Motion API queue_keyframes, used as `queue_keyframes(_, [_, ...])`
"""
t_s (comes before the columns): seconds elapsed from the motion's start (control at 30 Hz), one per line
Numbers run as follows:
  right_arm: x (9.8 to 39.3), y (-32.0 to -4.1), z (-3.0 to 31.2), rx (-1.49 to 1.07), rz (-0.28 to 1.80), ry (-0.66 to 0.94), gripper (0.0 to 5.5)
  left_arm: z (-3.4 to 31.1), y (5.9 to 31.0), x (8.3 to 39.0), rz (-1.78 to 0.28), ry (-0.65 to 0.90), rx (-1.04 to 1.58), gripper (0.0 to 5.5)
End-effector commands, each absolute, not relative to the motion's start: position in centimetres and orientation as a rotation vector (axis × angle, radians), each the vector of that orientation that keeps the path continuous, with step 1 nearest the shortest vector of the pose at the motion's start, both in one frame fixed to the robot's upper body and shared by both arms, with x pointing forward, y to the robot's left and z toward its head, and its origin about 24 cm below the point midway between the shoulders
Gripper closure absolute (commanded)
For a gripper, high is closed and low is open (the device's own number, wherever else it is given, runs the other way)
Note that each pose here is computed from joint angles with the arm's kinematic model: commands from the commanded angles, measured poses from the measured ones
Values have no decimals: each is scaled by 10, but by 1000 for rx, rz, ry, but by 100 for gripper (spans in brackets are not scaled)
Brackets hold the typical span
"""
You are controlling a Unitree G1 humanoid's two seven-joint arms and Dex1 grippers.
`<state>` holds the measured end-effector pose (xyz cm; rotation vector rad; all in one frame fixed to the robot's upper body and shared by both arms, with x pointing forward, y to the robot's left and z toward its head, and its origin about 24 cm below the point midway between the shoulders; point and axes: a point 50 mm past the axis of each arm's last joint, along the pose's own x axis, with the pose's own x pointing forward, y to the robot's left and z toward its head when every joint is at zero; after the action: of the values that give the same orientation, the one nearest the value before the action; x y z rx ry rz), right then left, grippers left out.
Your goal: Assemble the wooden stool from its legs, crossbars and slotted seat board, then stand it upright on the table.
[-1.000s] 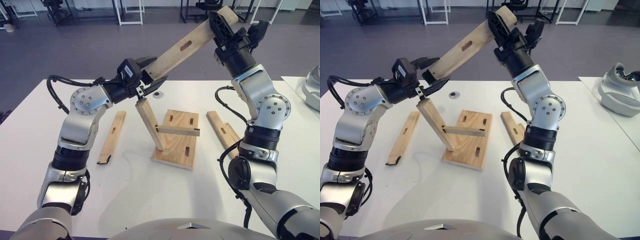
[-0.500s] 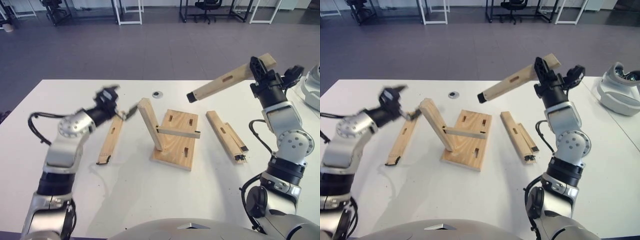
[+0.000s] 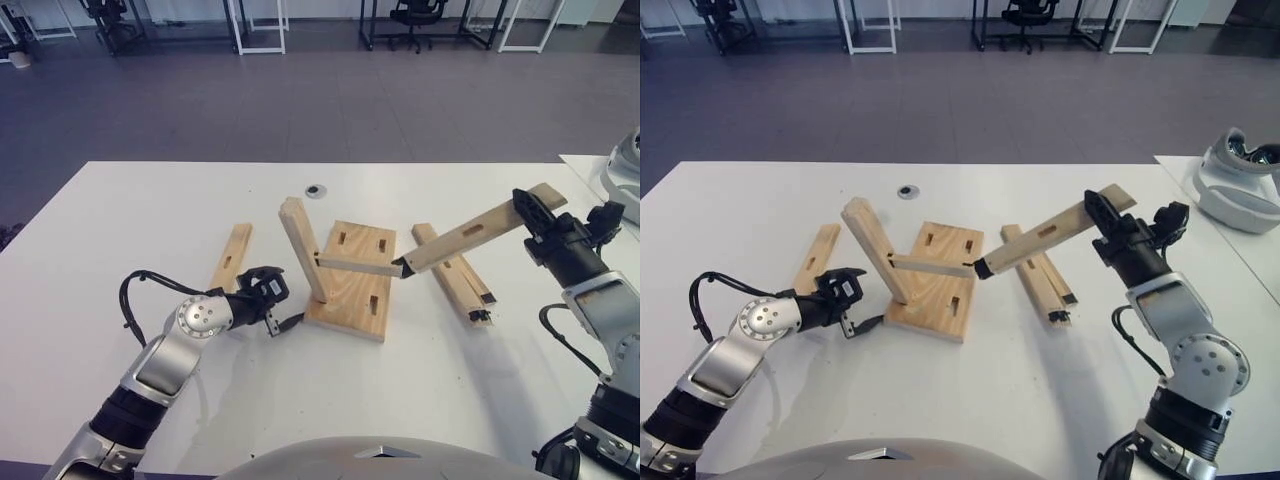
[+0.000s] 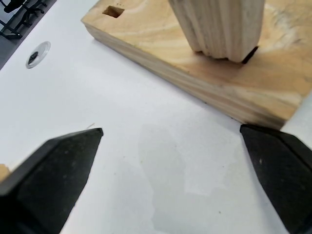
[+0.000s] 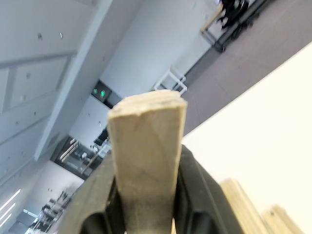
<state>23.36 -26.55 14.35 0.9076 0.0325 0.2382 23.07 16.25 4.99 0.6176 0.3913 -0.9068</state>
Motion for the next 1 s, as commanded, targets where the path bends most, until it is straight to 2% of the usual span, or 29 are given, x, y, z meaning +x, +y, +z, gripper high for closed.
queue_keyframes(0.03, [228, -252, 141, 949, 247, 115, 449, 45, 148, 222, -938, 395, 581, 28])
queue_keyframes(0.23, [225, -240, 132, 887, 186, 257, 449, 48, 130, 218, -958, 363, 543, 28])
queue_keyframes(0.37, [222, -250, 146, 827, 155, 257, 449, 50, 135, 216, -937, 365, 542, 28])
queue_keyframes(0.57, [221, -240, 139, 743, 122, 310, 449, 55, 125, 213, -935, 335, 503, 28])
queue_keyframes(0.87, [215, -231, 154, 458, 80, 182, 449, 66, 111, 210, -946, 291, 409, 28])
queue_keyframes(1.0, [209, -223, 148, 347, 73, 95, 449, 71, 107, 209, -948, 276, 370, 28])
